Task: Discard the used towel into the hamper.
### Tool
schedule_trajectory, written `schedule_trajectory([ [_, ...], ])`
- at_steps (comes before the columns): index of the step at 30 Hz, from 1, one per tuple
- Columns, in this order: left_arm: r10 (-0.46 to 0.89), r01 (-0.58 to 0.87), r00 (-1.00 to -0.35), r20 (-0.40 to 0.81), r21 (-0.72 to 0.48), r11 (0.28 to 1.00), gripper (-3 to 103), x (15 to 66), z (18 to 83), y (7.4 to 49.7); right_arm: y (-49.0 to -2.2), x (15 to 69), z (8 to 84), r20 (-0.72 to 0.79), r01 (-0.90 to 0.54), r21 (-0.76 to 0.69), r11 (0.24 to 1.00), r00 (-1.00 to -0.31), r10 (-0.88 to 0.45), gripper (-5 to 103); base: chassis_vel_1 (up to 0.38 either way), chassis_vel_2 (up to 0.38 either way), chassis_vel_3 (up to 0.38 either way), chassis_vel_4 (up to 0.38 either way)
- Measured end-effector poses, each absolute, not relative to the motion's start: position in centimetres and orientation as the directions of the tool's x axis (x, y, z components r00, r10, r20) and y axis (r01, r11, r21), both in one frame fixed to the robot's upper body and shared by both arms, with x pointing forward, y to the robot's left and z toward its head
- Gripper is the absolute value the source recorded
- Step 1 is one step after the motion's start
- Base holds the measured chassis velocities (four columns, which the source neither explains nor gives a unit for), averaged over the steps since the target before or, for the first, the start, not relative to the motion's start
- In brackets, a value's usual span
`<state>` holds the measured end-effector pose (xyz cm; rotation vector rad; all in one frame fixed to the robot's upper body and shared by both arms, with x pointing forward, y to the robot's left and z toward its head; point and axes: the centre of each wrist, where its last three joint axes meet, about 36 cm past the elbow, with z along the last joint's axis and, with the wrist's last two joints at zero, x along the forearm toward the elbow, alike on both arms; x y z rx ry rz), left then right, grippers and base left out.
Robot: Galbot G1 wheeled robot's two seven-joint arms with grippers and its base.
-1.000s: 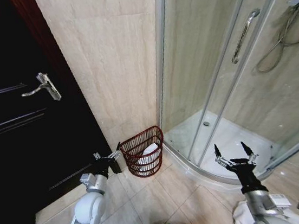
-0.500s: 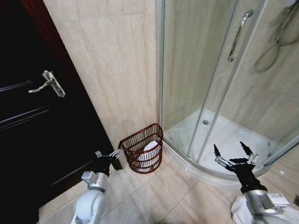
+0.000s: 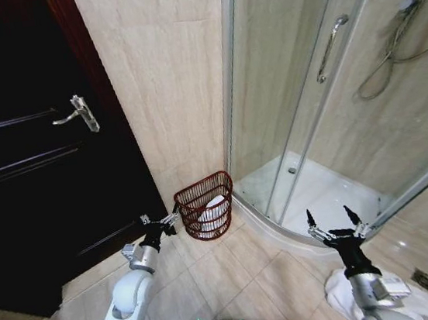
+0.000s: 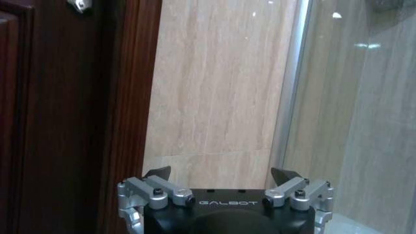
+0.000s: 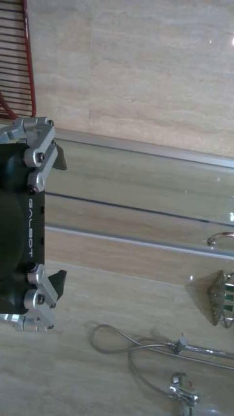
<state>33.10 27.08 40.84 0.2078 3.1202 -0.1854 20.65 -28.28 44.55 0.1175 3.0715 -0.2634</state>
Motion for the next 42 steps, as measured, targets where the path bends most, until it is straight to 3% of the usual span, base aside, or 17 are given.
schedule_trajectory([
  [42, 0.146, 0.149, -0.989, -0.034, -0.099, 0.984, 100, 33.0, 41.12, 27.35, -27.9, 20.51, 44.49, -0.079, 0.068, -0.182, 0.981, -0.995, 0.054, 100, 0.111, -0.112, -0.109, 0.11],
])
